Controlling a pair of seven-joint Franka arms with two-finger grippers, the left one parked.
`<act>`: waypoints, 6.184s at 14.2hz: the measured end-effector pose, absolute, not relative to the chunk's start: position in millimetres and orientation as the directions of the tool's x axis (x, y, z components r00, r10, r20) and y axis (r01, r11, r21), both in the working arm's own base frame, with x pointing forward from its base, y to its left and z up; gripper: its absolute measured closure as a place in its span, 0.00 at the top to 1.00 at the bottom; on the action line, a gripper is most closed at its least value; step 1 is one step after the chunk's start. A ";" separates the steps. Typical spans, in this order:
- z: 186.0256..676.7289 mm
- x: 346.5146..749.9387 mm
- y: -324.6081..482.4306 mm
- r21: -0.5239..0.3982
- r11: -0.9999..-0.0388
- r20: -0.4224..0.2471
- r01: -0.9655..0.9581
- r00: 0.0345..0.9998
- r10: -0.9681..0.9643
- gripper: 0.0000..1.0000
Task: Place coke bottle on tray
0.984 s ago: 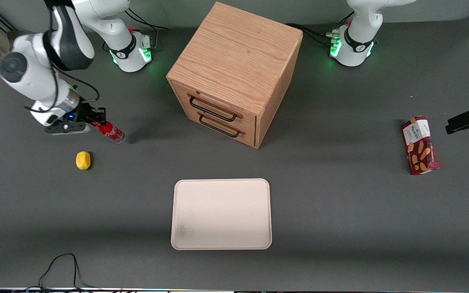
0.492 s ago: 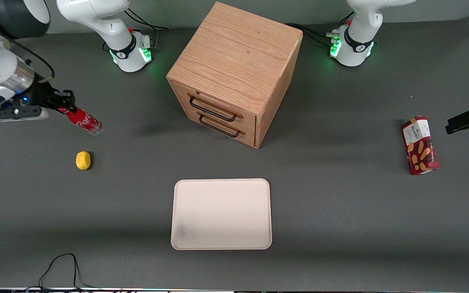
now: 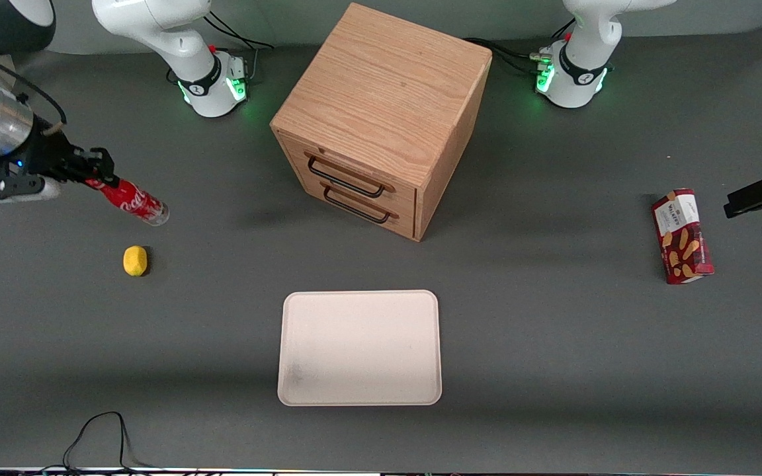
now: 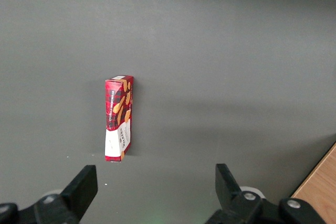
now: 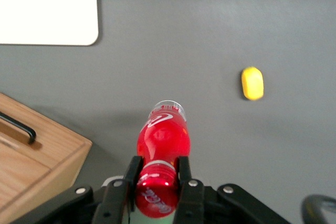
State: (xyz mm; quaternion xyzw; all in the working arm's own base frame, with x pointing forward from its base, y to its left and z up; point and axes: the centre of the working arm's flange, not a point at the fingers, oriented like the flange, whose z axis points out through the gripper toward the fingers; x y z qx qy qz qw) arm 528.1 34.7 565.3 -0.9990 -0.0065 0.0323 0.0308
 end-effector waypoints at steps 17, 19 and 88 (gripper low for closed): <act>454.5 698.2 293.5 -0.051 -0.992 0.067 -0.118 0.990 -0.121 0.32; 439.5 702.0 301.2 -0.059 -0.991 0.072 -0.123 0.989 -0.127 0.32; 622.0 514.2 -27.6 -0.050 -0.994 -0.008 -0.095 0.995 -0.095 1.00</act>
